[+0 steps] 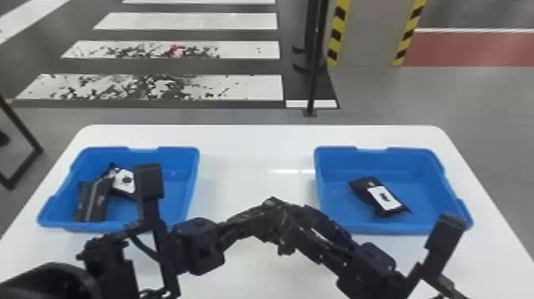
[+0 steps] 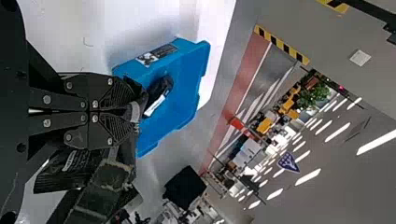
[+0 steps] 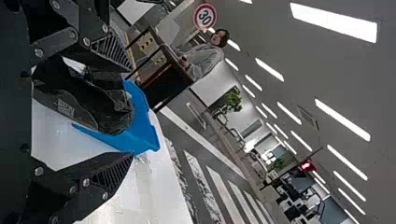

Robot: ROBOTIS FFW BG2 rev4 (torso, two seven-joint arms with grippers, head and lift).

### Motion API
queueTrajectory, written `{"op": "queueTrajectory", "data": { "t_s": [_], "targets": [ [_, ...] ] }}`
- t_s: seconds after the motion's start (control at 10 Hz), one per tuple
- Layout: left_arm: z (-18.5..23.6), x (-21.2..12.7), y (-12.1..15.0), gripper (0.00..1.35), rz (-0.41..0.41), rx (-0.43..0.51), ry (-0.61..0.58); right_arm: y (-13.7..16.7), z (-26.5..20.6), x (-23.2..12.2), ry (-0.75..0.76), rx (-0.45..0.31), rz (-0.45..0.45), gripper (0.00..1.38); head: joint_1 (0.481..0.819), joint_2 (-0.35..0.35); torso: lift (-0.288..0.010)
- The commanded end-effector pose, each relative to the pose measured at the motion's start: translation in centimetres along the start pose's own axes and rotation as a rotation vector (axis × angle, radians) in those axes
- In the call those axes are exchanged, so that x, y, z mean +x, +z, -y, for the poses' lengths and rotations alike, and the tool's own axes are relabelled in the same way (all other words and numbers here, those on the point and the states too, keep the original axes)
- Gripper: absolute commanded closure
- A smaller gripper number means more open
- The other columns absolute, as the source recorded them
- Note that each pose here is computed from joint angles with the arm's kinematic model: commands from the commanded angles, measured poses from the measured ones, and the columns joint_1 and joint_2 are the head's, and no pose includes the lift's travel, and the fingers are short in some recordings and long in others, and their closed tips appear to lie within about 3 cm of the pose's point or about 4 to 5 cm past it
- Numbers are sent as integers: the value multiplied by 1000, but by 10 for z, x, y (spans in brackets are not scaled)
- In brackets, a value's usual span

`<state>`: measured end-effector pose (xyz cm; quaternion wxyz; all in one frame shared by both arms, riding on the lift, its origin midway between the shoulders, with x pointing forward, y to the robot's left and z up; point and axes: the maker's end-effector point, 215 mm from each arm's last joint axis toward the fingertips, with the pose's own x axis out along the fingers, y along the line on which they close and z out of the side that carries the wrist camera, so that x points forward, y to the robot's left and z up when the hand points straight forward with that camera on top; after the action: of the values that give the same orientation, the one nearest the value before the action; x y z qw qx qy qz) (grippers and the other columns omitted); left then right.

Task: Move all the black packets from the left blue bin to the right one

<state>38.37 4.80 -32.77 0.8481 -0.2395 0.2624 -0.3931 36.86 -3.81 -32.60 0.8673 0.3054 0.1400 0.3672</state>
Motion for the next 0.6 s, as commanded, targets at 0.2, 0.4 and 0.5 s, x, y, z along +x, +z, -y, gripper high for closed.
{"op": "queueTrajectory", "data": {
  "t_s": [0.2,0.4,0.5],
  "targets": [
    [4,1,2,1211,7,0,-11,-4,1,0,-2,6,-11,1279,695,20,-140],
    [3,-2,12,1023,58,-5,-12,-2,4,-1,-7,3,-5,1279,695,12,-140],
    [-5,-10,26,578,118,-6,11,0,5,-1,-11,1,0,1279,695,12,-140]
  ]
}}
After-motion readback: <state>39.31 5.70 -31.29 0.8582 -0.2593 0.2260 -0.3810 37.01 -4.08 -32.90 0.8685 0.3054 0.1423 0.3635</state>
